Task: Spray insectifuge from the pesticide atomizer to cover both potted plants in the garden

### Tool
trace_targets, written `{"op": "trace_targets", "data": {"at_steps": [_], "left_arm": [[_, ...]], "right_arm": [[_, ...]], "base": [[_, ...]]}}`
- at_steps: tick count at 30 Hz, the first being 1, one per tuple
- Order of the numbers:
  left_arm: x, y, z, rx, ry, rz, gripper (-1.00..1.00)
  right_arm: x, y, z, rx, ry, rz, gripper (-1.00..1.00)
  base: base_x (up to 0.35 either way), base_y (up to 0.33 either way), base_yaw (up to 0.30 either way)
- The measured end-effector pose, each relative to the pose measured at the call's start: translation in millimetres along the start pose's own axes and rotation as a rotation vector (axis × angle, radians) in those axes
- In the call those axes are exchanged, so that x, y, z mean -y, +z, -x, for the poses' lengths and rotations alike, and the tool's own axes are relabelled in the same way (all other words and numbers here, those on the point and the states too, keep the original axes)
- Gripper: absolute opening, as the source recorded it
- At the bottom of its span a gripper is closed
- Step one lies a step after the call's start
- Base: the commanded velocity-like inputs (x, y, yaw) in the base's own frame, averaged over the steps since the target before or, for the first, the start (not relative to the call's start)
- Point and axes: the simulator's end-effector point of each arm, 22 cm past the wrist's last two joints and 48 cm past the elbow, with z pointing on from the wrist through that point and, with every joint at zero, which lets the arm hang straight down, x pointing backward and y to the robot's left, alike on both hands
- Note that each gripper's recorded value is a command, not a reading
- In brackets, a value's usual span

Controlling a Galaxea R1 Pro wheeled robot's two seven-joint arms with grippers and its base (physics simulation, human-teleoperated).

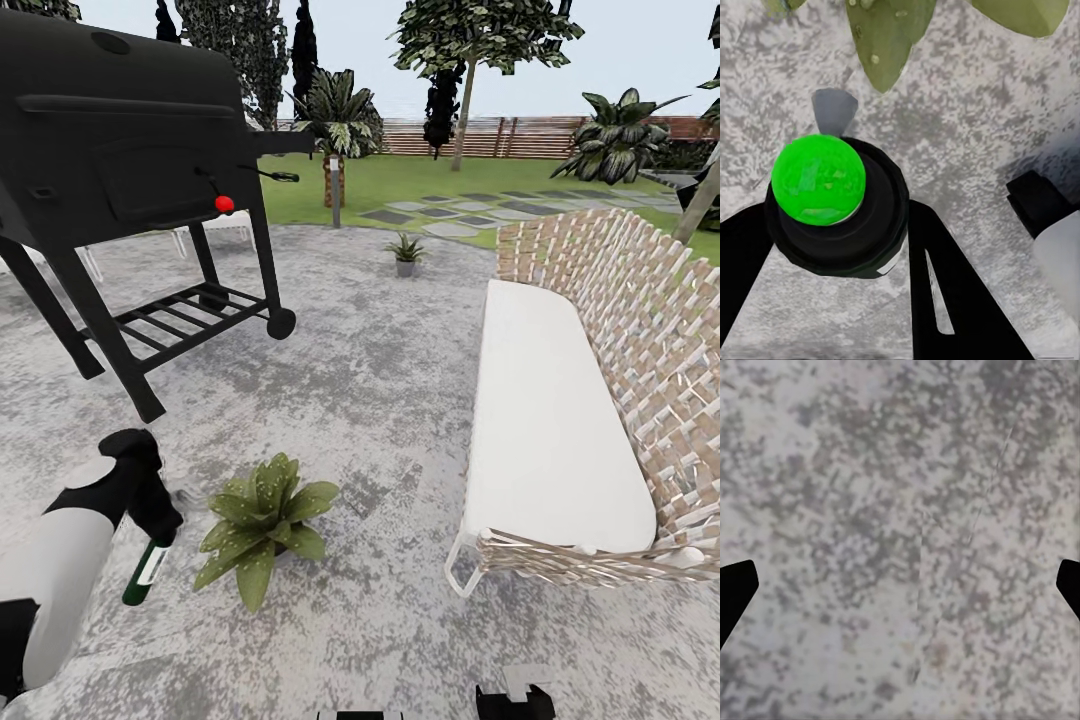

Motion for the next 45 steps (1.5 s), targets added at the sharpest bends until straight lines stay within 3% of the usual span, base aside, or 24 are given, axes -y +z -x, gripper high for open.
{"op": "trace_targets", "data": {"at_steps": [4, 7, 15, 21, 28, 42, 45], "left_arm": [[-11.1, 8.0, -24.5, -0.033, -0.027, 0.006, -1.0], [1.3, 30.5, -41.6, -0.069, -0.027, -0.022, -1.0], [33.3, 43.3, -21.6, -0.058, 0.009, -0.065, -1.0], [42.4, 71.8, -58.2, -0.112, -0.013, -0.101, -1.0], [47.4, 71.8, -51.9, -0.1, -0.012, -0.106, -1.0], [39.5, 52.0, -31.6, -0.043, -0.002, -0.061, -1.0], [44.8, 52.9, -27.0, -0.039, 0.005, -0.067, -1.0]], "right_arm": [[0.0, -0.2, -0.7, -0.001, 0.0, 0.0, 1.0], [-0.1, -0.5, -2.0, -0.003, -0.001, 0.0, 1.0], [-0.1, -0.5, -2.1, -0.003, -0.001, 0.0, 1.0], [-0.2, -0.7, -3.0, -0.004, -0.001, 0.0, 1.0], [-0.1, -0.8, -3.2, -0.004, -0.001, 0.0, 1.0], [1.2, -1.5, -2.1, 0.0, -0.001, -0.001, 1.0], [15.2, -0.7, -3.9, -0.002, -0.007, -0.018, 1.0]], "base": [[0.0, 0.0, 0.0], [0.0, 0.0, 0.0], [0.0, 0.0, 0.0], [0.0, 0.0, 0.0], [-0.004, -0.173, 0.051], [-0.132, -0.085, 0.155], [-0.001, -0.205, 0.002]]}}
